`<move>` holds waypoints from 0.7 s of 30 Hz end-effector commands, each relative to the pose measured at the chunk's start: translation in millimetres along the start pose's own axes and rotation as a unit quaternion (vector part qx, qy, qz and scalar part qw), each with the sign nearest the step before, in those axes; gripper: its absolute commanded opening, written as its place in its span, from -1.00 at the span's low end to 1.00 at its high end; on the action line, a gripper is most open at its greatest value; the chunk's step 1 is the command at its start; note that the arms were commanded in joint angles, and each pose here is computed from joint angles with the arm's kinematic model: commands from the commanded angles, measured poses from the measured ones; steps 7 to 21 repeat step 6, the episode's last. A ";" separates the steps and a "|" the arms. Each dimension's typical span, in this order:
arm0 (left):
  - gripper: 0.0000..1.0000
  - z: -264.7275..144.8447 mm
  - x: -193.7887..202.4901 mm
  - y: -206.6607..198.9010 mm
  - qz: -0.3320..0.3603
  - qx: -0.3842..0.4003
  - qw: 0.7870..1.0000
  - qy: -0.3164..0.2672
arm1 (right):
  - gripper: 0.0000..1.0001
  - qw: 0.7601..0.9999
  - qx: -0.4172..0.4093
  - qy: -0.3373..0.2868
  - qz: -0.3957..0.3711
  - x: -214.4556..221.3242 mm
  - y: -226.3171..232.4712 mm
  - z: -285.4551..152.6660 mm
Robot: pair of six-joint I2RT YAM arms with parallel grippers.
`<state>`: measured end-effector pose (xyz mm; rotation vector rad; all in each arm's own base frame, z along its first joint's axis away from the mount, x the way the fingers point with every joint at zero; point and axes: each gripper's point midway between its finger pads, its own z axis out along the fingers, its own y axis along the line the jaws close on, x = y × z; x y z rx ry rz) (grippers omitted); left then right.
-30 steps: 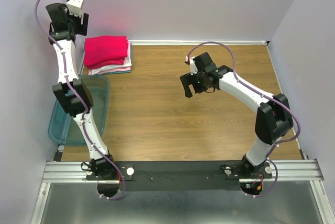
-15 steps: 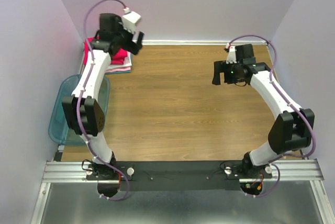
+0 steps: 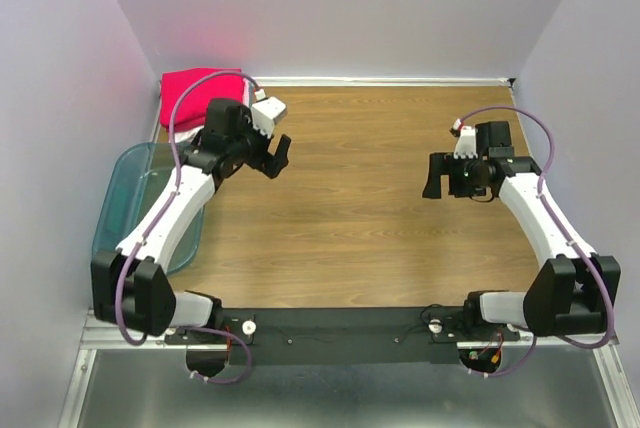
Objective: Fold and stack the t-shirts
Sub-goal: Put the neatly folded tshirt into the corner of the board with the left arm
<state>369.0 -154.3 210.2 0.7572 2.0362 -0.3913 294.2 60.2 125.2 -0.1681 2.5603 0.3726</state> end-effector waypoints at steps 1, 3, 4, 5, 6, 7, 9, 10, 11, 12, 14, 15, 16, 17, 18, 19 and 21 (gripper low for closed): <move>0.97 -24.5 -6.5 -6.7 0.009 -0.014 0.999 -0.039 | 1.00 0.999 -0.029 -0.014 -0.011 0.1 12.4 -11.4; 0.97 -30.7 1.9 -10.8 0.004 -0.016 0.999 -0.038 | 1.00 0.999 -0.035 -0.012 -0.012 1.6 14.1 -11.1; 0.97 -33.3 3.0 -11.7 0.002 -0.017 0.999 -0.041 | 1.00 0.999 -0.035 -0.012 -0.012 1.0 14.1 -11.3; 0.97 -35.2 7.2 -12.4 0.000 -0.018 0.999 -0.040 | 1.00 0.999 -0.039 -0.012 -0.013 1.1 16.0 -12.0; 0.97 -43.0 1.7 -12.8 0.004 -0.023 0.998 -0.053 | 1.00 0.999 -0.041 -0.014 -0.014 0.7 17.1 -12.8; 0.97 -43.0 1.7 -12.8 0.004 -0.023 0.998 -0.053 | 1.00 0.999 -0.041 -0.014 -0.014 0.7 17.1 -12.8; 0.97 -43.0 1.7 -12.8 0.004 -0.023 0.998 -0.053 | 1.00 0.999 -0.041 -0.014 -0.014 0.7 17.1 -12.8; 0.97 -43.0 1.7 -12.8 0.004 -0.023 0.998 -0.053 | 1.00 0.999 -0.041 -0.014 -0.014 0.7 17.1 -12.8; 0.97 -43.0 1.7 -12.8 0.004 -0.023 0.998 -0.053 | 1.00 0.999 -0.041 -0.014 -0.014 0.7 17.1 -12.8; 0.97 -43.0 1.7 -12.8 0.004 -0.023 0.998 -0.053 | 1.00 0.999 -0.041 -0.014 -0.014 0.7 17.1 -12.8; 0.97 -43.0 1.7 -12.8 0.004 -0.023 0.998 -0.053 | 1.00 0.999 -0.041 -0.014 -0.014 0.7 17.1 -12.8; 0.97 -43.0 1.7 -12.8 0.004 -0.023 0.998 -0.053 | 1.00 0.999 -0.041 -0.014 -0.014 0.7 17.1 -12.8; 0.97 -43.0 1.7 -12.8 0.004 -0.023 0.998 -0.053 | 1.00 0.999 -0.041 -0.014 -0.014 0.7 17.1 -12.8; 0.97 -43.0 1.7 -12.8 0.004 -0.023 0.998 -0.053 | 1.00 0.999 -0.041 -0.014 -0.014 0.7 17.1 -12.8; 0.97 -43.0 1.7 -12.8 0.004 -0.023 0.998 -0.053 | 1.00 0.999 -0.041 -0.014 -0.014 0.7 17.1 -12.8; 0.97 -43.0 1.7 -12.8 0.004 -0.023 0.998 -0.053 | 1.00 0.999 -0.041 -0.014 -0.014 0.7 17.1 -12.8; 0.97 -43.0 1.7 -12.8 0.004 -0.023 0.998 -0.053 | 1.00 0.999 -0.041 -0.014 -0.014 0.7 17.1 -12.8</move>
